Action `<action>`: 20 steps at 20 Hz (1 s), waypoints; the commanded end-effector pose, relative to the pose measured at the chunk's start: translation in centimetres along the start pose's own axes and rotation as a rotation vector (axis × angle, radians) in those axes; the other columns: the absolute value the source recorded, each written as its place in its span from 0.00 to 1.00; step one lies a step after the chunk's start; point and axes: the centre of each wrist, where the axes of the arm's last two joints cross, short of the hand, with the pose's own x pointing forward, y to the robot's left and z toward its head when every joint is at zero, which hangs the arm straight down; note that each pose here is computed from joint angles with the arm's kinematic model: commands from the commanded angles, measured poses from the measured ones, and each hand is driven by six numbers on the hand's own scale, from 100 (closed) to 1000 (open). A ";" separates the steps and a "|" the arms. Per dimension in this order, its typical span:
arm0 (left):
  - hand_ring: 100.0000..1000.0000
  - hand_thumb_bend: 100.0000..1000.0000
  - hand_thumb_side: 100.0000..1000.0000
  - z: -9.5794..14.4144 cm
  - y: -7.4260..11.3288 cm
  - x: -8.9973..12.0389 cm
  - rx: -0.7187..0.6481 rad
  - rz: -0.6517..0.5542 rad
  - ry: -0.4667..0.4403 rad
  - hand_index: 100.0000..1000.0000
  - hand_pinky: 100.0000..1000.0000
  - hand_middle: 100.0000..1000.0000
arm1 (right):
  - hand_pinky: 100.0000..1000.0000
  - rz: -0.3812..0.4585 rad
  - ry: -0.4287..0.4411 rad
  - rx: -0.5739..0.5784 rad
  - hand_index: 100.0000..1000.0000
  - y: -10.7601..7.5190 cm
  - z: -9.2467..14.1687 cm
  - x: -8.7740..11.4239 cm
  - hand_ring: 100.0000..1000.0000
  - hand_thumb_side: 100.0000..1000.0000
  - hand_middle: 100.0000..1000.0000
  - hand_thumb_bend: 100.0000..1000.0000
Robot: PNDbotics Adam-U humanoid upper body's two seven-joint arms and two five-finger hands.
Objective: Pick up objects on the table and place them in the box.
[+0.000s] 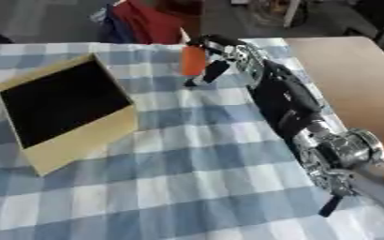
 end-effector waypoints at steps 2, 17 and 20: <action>0.62 0.00 0.50 -0.6 0.2 0.5 0.006 0.003 -0.033 0.76 0.67 0.56 | 0.78 0.005 0.002 -0.066 0.86 -1.9 0.4 -0.2 0.83 0.32 0.71 0.28; 0.62 0.00 0.50 -0.3 0.3 0.4 -0.005 -0.001 -0.026 0.76 0.67 0.56 | 0.76 0.126 -0.181 -0.132 0.77 -5.0 -0.8 4.5 0.80 0.28 0.60 0.03; 0.63 0.00 0.49 -0.3 0.3 0.4 -0.009 0.001 -0.027 0.76 0.67 0.57 | 0.76 0.168 -0.257 -0.129 0.78 -5.7 -1.4 6.8 0.80 0.29 0.60 0.02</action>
